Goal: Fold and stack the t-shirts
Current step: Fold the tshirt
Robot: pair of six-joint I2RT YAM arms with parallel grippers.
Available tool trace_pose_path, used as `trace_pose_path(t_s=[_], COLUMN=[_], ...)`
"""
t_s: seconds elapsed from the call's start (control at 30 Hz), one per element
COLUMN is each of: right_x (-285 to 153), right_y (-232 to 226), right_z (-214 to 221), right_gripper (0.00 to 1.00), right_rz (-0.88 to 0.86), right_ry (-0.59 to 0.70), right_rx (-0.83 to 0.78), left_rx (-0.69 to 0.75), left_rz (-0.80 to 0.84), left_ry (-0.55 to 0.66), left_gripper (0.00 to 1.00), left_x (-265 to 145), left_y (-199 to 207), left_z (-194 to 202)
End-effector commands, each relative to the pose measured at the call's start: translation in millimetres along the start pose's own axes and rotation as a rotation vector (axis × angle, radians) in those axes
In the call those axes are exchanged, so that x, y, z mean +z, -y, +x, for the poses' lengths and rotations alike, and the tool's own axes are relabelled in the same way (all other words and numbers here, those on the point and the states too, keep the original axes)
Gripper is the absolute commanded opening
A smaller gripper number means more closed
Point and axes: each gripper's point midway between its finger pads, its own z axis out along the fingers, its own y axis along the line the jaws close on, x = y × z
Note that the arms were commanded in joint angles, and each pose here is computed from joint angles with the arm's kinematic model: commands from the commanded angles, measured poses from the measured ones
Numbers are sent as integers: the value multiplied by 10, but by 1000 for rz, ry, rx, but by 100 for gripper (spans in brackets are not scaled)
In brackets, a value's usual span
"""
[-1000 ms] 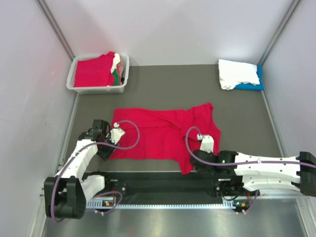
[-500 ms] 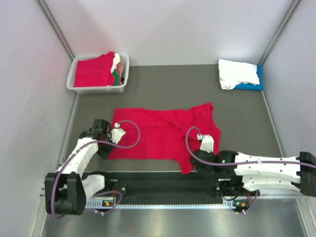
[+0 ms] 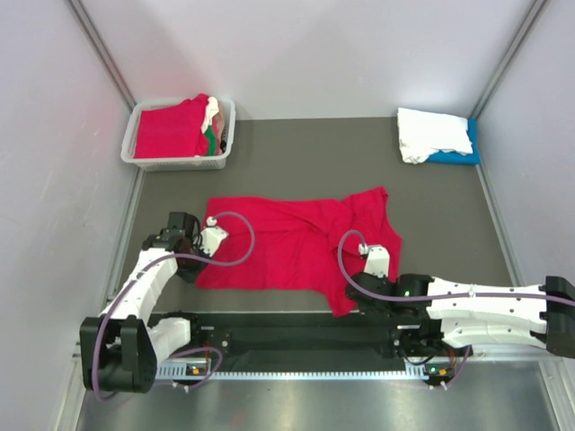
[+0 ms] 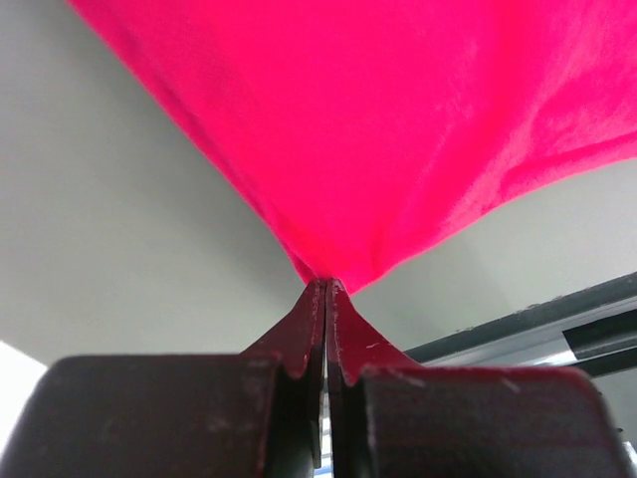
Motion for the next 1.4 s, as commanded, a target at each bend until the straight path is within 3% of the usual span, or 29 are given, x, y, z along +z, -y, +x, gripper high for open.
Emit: trace_pose_path(t_s=[0.0,0.37,0.53,0.83,1.2,1.37], right_x=[-111,-660,-867,-870,-582,-370], right_y=[-72,-69,-24,136,330,368], right_z=[-248,-1198,-1483,-1445,-1756,-1991], right_gripper=[0,0,0,0,0,0], right_rz=[-18,75,74,108,156,170], right_ry=[76,352,416,412,404,400], right_rx=[32,3,32,84,102,92], left_rx=[-31,-116,-133,-191,-272,-287], left_rz=[-47,-60,-80,-135,-209,-208], left_ry=[134,279,322,375,424,413], left_gripper=[0,0,0,0,0,0], left_x=[-254,-683,-798,-916,-864,-708], left_y=[-164,-444,-540,-780,-1665,-1889], left_z=[-376,-1004,-1144,-1208,-1612,-1727])
